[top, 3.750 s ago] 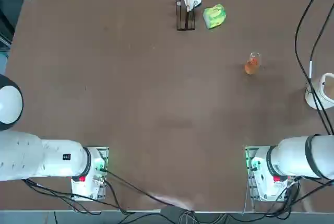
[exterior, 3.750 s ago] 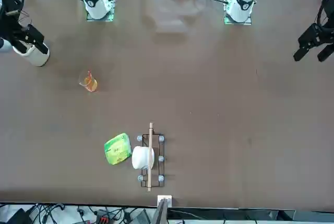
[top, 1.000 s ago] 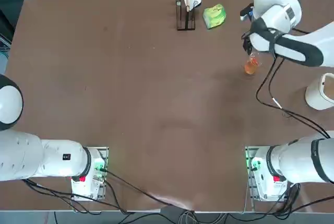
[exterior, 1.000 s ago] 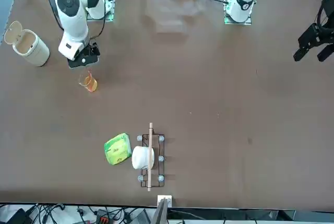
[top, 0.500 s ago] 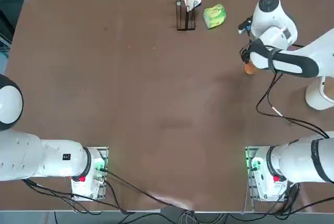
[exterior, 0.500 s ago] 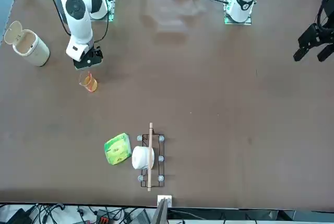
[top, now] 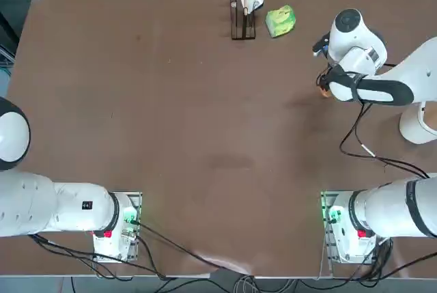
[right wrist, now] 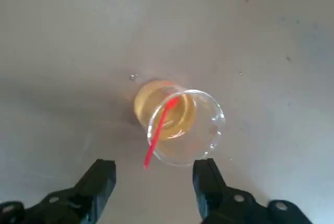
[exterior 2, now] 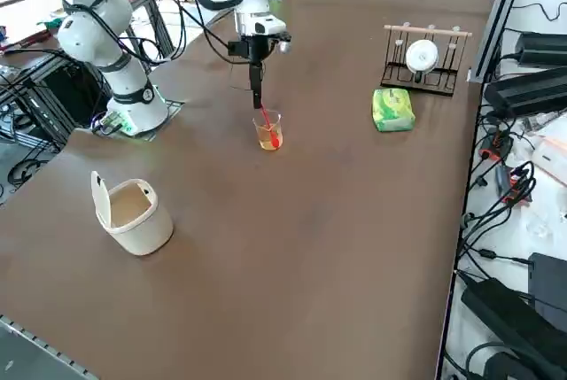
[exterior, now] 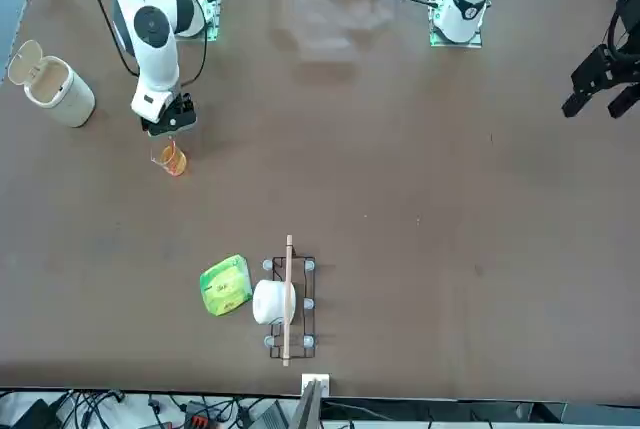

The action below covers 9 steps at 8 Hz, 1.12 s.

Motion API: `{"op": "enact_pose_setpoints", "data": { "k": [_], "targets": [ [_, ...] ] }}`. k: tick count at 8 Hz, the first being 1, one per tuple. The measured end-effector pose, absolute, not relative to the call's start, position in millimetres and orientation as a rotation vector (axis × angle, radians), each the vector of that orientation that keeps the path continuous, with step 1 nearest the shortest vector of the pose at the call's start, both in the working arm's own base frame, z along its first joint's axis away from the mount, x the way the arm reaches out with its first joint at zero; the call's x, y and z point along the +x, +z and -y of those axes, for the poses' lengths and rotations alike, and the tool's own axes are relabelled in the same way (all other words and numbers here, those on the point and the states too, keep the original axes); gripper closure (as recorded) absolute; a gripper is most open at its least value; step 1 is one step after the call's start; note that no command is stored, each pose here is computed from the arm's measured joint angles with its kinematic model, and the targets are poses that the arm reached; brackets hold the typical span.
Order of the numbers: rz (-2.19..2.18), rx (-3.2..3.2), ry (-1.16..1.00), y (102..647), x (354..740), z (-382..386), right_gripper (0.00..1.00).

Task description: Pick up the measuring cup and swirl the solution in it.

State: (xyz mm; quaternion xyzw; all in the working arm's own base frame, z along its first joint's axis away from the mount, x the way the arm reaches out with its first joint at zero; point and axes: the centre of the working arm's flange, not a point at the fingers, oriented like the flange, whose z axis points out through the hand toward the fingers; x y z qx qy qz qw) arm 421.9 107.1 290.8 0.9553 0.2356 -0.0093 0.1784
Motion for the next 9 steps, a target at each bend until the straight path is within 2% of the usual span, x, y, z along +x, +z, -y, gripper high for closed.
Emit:
{"op": "enact_pose_setpoints", "data": {
  "k": [1, 3, 5, 9],
  "targets": [
    [-0.672, 2.698, -0.026, 287.8, 423.1, -104.9, 0.11],
    [-0.68, 2.701, -0.019, 284.8, 424.1, -105.5, 0.25],
    [-0.684, 2.704, -0.009, 284.4, 424.8, -106.5, 0.32],
    [-0.693, 2.709, -0.002, 280.8, 425.6, -108.0, 0.36]
  ]
}}
